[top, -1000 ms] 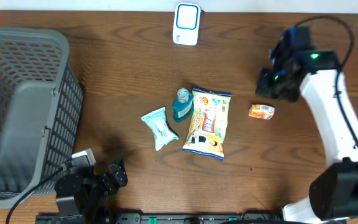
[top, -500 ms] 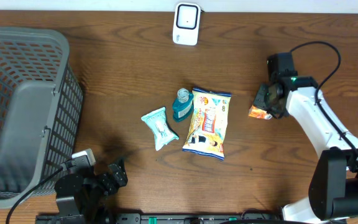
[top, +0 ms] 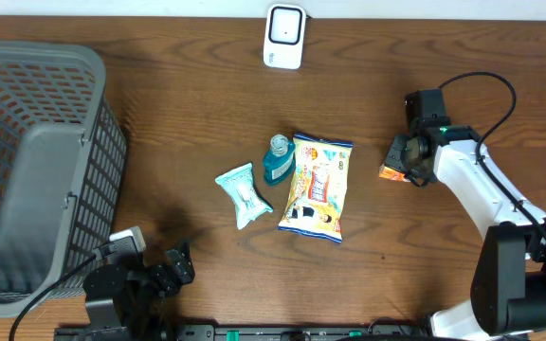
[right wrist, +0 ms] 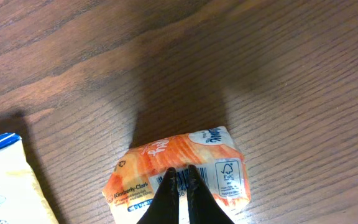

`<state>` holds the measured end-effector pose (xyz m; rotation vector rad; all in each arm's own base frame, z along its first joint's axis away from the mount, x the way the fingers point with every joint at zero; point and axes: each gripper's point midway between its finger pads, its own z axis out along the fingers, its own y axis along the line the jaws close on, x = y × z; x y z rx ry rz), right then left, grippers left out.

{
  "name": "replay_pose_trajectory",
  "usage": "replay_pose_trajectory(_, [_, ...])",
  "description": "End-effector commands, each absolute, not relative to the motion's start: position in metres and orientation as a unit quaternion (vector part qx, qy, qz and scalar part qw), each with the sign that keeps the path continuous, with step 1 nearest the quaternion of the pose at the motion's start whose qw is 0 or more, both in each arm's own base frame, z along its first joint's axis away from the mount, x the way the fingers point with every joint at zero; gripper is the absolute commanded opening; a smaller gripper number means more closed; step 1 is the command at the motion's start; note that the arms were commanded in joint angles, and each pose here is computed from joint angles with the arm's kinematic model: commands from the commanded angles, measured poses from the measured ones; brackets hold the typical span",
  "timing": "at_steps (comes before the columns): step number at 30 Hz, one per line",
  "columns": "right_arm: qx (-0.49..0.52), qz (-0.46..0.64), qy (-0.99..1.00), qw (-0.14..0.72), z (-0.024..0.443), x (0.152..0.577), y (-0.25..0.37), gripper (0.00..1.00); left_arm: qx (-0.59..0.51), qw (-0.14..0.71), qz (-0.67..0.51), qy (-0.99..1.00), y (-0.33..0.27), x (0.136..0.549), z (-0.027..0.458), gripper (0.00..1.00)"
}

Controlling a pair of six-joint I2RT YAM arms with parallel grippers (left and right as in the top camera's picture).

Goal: Scan the item barcode

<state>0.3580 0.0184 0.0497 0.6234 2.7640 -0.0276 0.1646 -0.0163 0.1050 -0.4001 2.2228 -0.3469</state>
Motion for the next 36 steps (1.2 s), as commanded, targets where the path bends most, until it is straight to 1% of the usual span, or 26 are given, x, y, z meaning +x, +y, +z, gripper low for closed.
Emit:
replay_pose_trajectory(1, [0.220,-0.015,0.965,0.140,0.043,0.351,0.019,0.01,-0.153,0.415,-0.140,0.886,-0.018,0.165,0.105,0.98])
replay_pose_trajectory(7, [0.215,-0.021,0.969,0.121,0.040,0.341,0.021,0.01,-0.153,0.415,-0.140,0.886,-0.018,0.165,0.105,0.98])
replay_pose_trajectory(11, [0.203,-0.020,0.970,0.130,0.043,0.346,0.021,0.01,-0.153,0.415,-0.140,0.886,-0.018,0.165,0.105,0.98])
replay_pose_trajectory(14, [0.189,-0.015,0.973,0.133,0.052,0.352,0.024,0.03,-0.153,0.415,-0.140,0.886,-0.018,0.165,0.105,0.98])
replay_pose_trajectory(16, [0.187,-0.010,0.973,0.134,0.062,0.356,0.026,0.01,-0.153,0.415,-0.140,0.886,-0.018,0.165,0.105,0.98])
replay_pose_trajectory(22, [0.187,-0.003,0.972,0.140,0.089,0.366,0.029,0.01,-0.153,0.415,-0.140,0.886,-0.018,0.165,0.105,0.98])
replay_pose_trajectory(30, [0.188,0.001,0.974,0.127,0.080,0.359,0.031,0.01,-0.153,0.415,-0.140,0.886,-0.018,0.165,0.105,0.98])
replay_pose_trajectory(36, [0.201,-0.002,0.973,0.115,0.061,0.348,0.029,0.01,-0.153,0.415,-0.140,0.886,-0.018,0.165,0.105,0.98])
